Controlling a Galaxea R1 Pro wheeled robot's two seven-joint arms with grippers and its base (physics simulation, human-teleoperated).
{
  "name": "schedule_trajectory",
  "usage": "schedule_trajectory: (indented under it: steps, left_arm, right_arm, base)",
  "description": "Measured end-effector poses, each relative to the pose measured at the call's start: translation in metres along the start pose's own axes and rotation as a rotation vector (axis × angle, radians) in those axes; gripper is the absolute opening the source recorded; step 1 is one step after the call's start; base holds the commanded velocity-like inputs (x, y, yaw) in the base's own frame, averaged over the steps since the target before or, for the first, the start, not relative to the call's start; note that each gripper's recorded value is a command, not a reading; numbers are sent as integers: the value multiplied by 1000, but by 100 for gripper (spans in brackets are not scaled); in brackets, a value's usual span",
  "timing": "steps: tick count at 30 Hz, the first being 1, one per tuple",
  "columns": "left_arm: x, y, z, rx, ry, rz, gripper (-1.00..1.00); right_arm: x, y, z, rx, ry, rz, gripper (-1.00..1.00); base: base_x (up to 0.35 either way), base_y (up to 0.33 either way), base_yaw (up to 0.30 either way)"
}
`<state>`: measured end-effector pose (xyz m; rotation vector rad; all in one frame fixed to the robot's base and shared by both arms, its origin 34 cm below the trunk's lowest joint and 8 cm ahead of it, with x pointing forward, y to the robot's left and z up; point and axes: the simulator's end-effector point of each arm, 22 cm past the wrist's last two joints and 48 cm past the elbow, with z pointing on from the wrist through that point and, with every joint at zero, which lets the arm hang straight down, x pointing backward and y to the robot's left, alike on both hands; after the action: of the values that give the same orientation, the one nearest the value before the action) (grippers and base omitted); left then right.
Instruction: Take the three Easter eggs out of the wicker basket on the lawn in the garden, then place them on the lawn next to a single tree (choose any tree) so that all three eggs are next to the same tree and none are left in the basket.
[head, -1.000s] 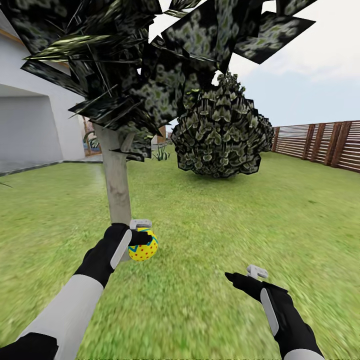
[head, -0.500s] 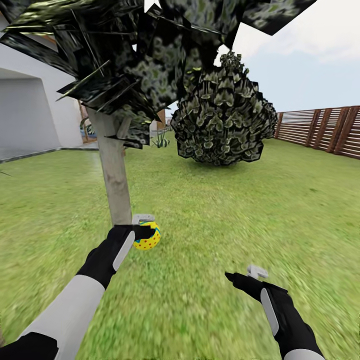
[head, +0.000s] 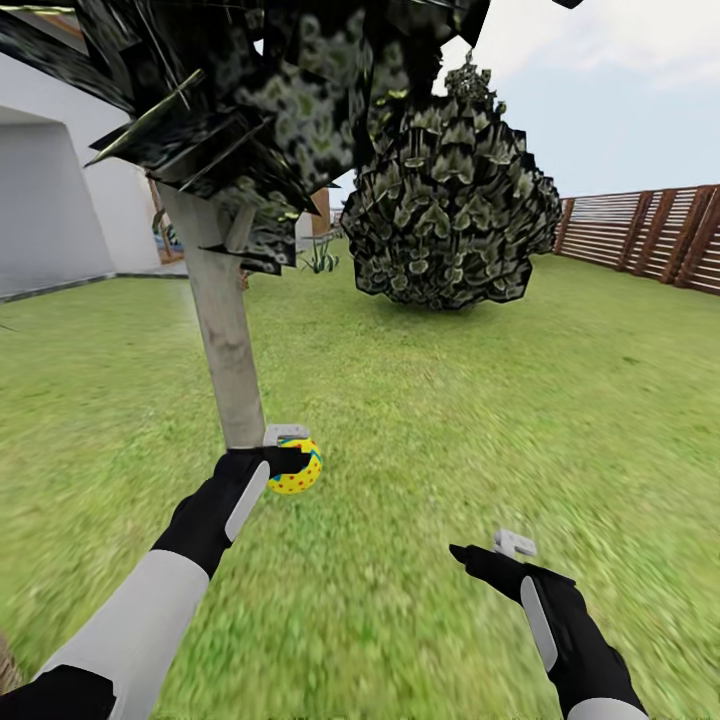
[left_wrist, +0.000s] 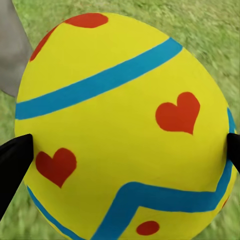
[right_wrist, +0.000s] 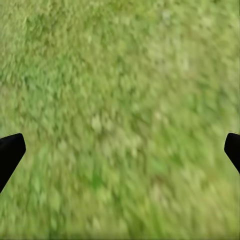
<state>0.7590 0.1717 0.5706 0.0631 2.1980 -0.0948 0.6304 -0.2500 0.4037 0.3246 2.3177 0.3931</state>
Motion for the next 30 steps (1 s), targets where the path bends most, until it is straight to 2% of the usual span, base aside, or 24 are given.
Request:
schedule_trajectory:
  steps: [5, 16, 21, 30]
  left_arm:
    - [9, 0, 8, 1, 14, -2, -100]
    - [23, 1, 24, 2, 31, -6, -100]
    - [21, 1, 22, 1, 28, -5, -100]
    - [26, 4, 23, -17, 39, 0, -100]
  right_arm:
    - [8, -4, 6, 6, 17, 4, 100]
    - [23, -12, 16, 17, 47, 10, 100]
    - [22, -11, 15, 15, 44, 9, 100]
    - [22, -10, 15, 16, 45, 8, 100]
  base:
    - [0, 0, -71]
    - [0, 0, -217]
    - [4, 0, -100]
    - [227, -133, -3]
